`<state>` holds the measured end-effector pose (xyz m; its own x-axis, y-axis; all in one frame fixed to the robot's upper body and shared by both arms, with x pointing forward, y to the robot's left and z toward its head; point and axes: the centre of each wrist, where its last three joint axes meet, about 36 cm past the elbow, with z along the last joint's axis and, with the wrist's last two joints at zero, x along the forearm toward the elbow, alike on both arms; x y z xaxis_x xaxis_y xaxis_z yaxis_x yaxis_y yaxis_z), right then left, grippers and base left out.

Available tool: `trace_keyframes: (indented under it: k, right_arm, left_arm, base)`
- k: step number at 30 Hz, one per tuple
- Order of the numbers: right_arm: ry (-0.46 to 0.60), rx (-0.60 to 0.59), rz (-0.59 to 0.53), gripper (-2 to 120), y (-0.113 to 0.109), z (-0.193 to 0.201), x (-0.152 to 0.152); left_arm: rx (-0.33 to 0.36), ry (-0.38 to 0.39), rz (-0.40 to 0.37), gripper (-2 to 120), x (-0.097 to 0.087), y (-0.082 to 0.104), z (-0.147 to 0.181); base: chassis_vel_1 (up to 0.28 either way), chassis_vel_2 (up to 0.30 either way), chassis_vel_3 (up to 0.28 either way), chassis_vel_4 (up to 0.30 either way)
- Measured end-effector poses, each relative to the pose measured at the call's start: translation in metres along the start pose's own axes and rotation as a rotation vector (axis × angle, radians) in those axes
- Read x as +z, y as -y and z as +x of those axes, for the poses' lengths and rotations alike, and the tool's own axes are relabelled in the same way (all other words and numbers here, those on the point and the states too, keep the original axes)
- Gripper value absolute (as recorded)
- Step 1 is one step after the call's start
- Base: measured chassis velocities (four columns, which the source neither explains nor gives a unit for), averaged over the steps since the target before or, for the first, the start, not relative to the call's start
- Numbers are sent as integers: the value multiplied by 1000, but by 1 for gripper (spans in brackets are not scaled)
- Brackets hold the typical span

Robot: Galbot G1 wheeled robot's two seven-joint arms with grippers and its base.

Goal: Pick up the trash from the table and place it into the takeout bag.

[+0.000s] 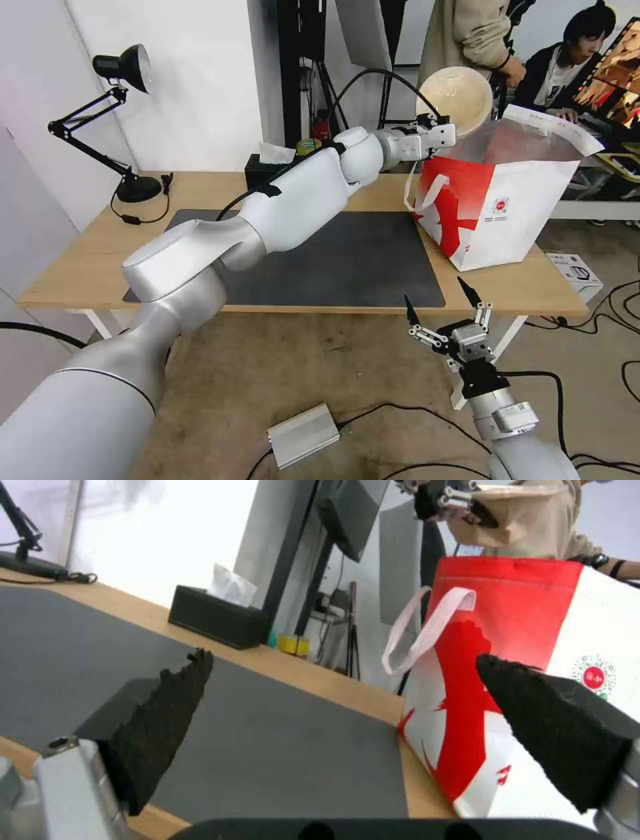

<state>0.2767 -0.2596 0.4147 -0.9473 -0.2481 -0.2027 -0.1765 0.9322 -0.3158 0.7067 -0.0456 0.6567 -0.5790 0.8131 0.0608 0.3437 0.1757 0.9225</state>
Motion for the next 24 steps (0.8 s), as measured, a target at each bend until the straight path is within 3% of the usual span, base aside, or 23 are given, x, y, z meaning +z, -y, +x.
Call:
trace_keyframes:
  k: [24]
  right_arm:
    - [0,0,0,100,0,0,0]
  left_arm:
    - [58,-54,-161,1,3,2,-4]
  base:
    - [0,0,0,0]
